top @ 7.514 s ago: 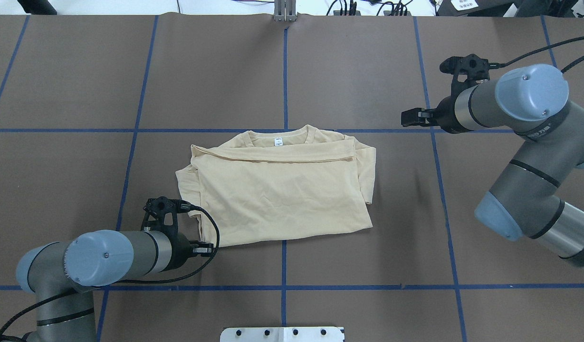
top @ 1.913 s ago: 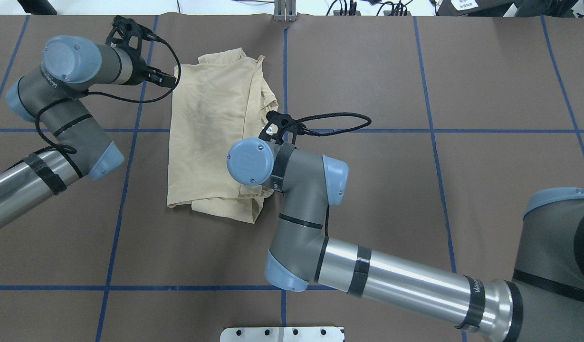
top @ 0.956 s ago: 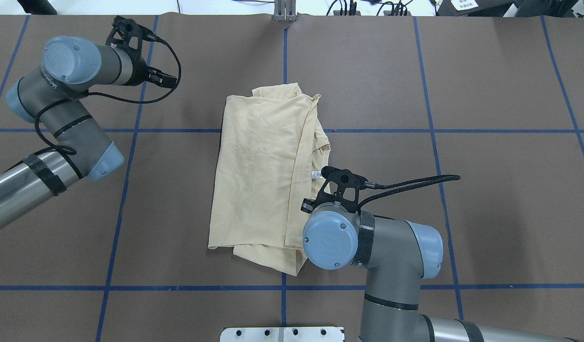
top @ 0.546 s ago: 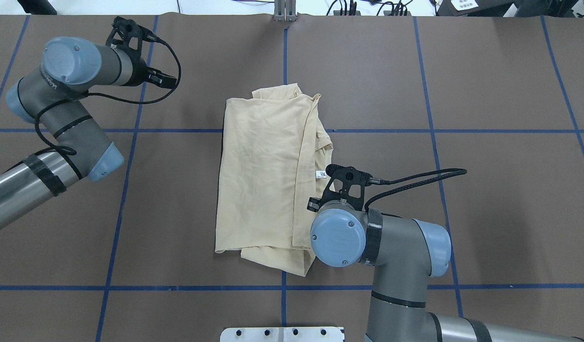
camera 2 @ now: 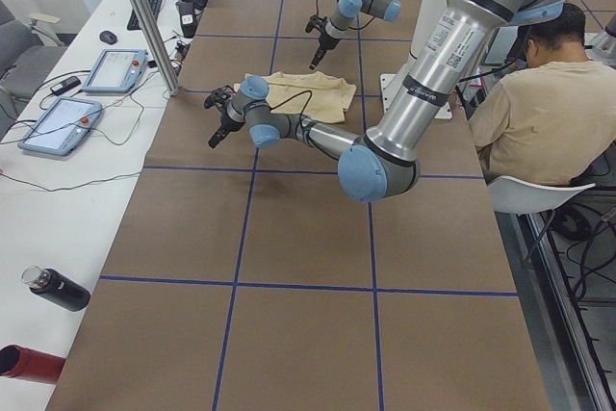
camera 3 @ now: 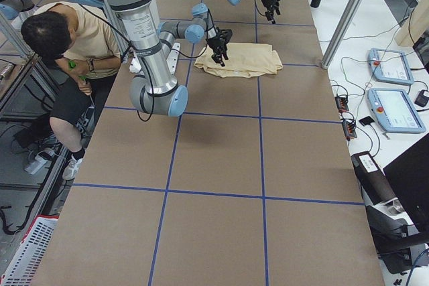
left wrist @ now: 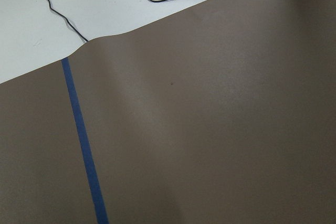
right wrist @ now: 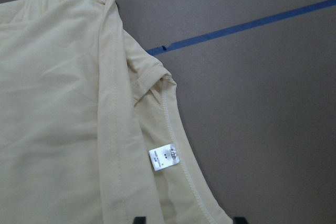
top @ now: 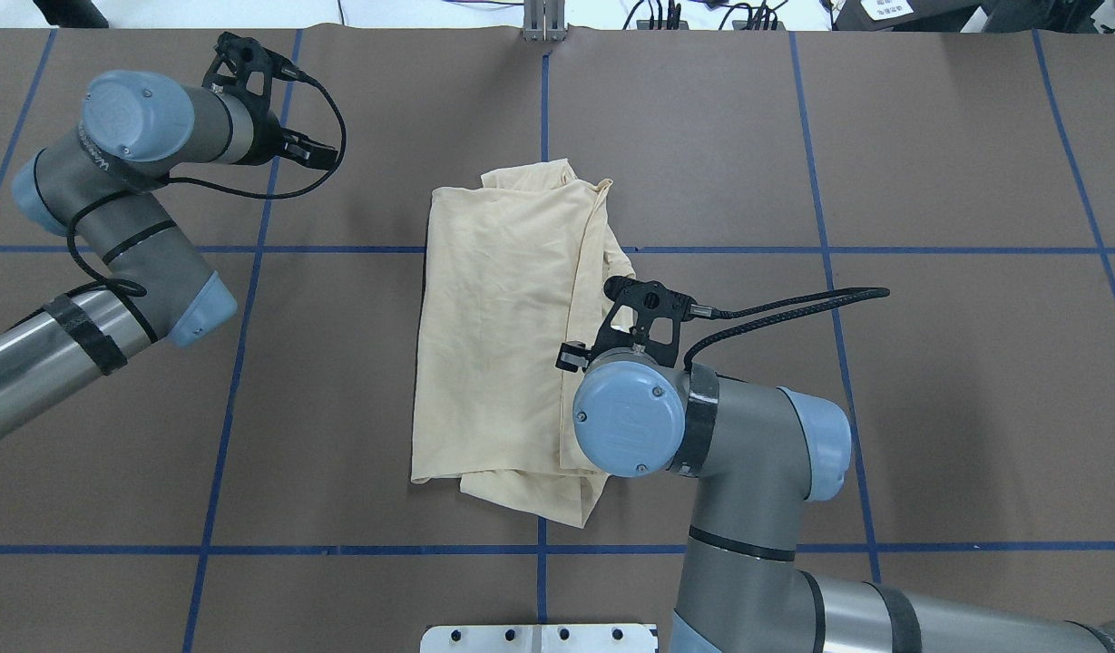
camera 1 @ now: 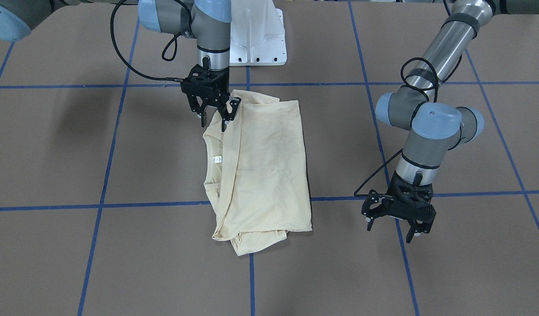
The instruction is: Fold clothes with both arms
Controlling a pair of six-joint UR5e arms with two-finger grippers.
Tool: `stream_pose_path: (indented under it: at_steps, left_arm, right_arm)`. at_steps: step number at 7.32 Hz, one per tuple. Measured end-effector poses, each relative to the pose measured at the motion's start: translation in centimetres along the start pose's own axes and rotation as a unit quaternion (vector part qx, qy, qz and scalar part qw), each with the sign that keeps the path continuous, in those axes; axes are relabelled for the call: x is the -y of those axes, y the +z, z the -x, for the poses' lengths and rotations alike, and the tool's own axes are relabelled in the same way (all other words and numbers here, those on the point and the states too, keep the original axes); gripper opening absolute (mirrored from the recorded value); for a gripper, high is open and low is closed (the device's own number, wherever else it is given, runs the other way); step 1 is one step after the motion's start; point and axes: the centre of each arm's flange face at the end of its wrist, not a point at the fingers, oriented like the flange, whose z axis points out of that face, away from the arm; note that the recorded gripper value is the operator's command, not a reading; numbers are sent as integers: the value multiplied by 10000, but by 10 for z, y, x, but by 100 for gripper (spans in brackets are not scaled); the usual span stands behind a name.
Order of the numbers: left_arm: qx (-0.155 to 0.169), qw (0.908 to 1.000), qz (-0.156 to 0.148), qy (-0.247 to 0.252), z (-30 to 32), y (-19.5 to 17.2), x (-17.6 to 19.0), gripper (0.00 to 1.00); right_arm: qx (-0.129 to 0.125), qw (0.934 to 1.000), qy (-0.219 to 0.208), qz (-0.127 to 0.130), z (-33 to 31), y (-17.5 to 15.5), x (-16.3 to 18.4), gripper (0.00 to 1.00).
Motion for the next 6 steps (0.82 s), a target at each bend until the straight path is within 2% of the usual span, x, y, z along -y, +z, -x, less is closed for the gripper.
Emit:
stream_pose_path:
  at_steps: [1, 2, 3, 4, 6]
  left_arm:
    - [-1, 10000, -1, 0, 0, 0, 0, 100]
    - [0, 10000, 0, 0, 0, 0, 0, 100]
    - [2, 10000, 2, 0, 0, 0, 0, 100]
    - [3, 10000, 4, -1, 0, 0, 0, 100]
    - [8, 10000, 11, -2, 1, 1, -1, 100]
  right_arm:
    - [-74, 9999, -10, 106, 18, 7, -2, 100]
    - [-177, 9991, -73, 370, 33, 15, -5, 100]
    - [-286, 9960, -307, 792, 39, 20, -8, 100]
    - [-385, 9900, -627, 1205, 42, 21, -11, 100]
    - [-558, 9783, -962, 1746, 55, 11, -22, 100]
